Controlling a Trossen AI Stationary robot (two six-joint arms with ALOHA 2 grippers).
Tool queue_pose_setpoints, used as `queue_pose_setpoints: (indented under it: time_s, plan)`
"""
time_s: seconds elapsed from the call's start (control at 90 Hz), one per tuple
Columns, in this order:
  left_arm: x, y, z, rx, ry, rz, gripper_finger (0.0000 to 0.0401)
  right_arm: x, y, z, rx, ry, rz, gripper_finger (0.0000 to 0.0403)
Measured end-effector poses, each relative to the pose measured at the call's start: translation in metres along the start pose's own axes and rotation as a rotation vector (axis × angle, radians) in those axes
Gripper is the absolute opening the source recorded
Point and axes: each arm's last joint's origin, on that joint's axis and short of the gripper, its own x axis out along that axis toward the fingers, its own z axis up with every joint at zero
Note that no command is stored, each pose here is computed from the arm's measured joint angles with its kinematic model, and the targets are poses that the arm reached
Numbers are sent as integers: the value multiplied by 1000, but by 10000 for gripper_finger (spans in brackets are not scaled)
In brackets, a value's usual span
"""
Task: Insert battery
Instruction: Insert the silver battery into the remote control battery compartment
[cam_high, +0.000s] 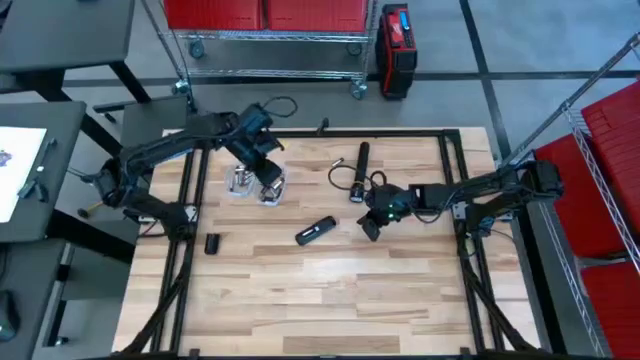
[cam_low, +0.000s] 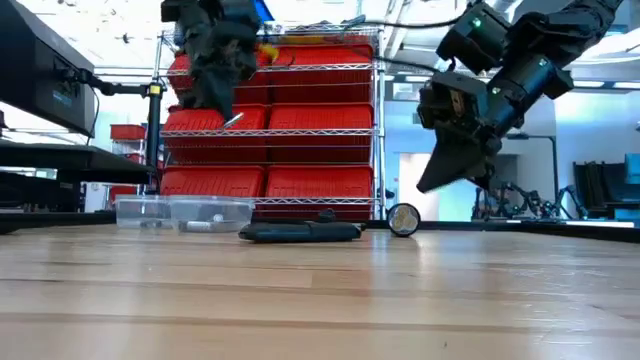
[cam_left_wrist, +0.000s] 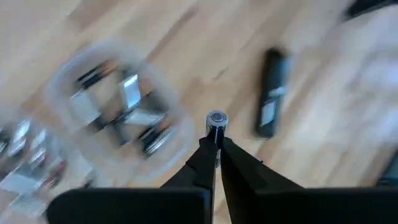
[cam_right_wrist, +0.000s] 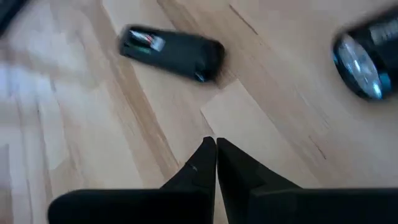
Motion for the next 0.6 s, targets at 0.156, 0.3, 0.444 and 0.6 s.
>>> queue_pose_setpoints:
  time_s: [0.156, 0.3, 0.444, 0.6]
  plan:
    - [-1, -39, 18, 77, -210, -183, 0, -17, 14, 38, -137, -206, 84, 4]
    - [-7, -73, 31, 205, -439, -339, 0, -35, 24, 76, -258, -344, 87, 4]
    - [-12, -95, 37, 289, -596, -431, 0, -52, 29, 109, -260, -445, 129, 6]
    - [-15, -100, 36, 309, -632, -427, 0, -65, 38, 128, -279, -477, 247, 43]
